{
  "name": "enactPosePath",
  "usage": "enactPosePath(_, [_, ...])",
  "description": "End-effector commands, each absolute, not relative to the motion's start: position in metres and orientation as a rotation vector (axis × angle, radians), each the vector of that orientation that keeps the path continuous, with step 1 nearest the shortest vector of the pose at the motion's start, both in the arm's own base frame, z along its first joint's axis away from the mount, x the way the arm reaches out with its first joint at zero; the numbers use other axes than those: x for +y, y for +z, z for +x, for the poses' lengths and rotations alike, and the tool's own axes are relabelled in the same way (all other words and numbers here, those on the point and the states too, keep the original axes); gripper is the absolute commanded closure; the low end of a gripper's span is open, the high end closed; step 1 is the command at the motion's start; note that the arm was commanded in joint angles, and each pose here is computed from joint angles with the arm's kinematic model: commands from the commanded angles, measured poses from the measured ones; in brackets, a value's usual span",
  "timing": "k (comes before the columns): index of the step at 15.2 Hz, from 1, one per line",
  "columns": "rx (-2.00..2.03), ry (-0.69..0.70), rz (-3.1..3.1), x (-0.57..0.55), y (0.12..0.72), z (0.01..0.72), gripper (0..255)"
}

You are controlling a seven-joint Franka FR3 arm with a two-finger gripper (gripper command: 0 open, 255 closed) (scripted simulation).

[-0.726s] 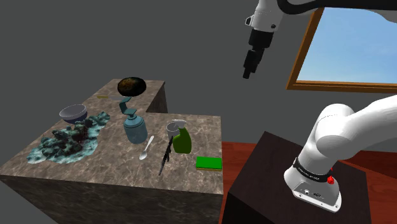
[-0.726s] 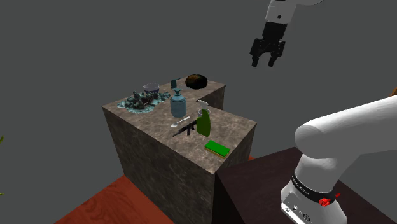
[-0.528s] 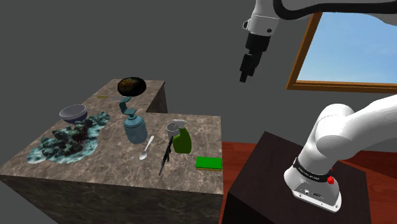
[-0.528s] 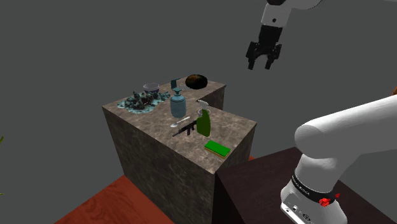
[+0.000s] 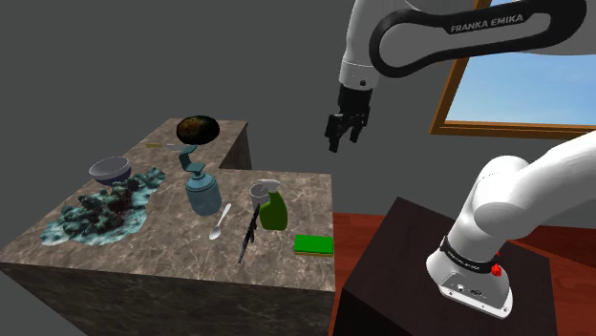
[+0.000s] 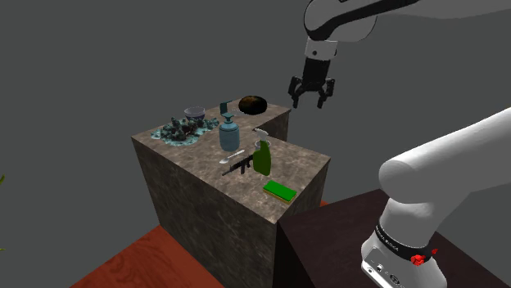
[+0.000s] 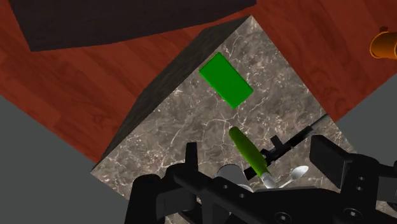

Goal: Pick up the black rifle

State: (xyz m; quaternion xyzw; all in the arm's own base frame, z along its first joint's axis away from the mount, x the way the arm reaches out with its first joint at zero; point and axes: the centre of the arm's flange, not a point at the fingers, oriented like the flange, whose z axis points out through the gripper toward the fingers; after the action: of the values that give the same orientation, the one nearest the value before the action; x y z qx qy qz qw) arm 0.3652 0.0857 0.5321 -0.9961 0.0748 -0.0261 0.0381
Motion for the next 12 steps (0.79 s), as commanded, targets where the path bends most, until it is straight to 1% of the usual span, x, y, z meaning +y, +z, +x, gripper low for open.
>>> enactPosePath(1, [0.317,-0.071,-3.051,0.103,0.516,0.376,0])
enactPosePath(12, [0.76,-0.004,-2.995,0.185,0.416,0.452,0])
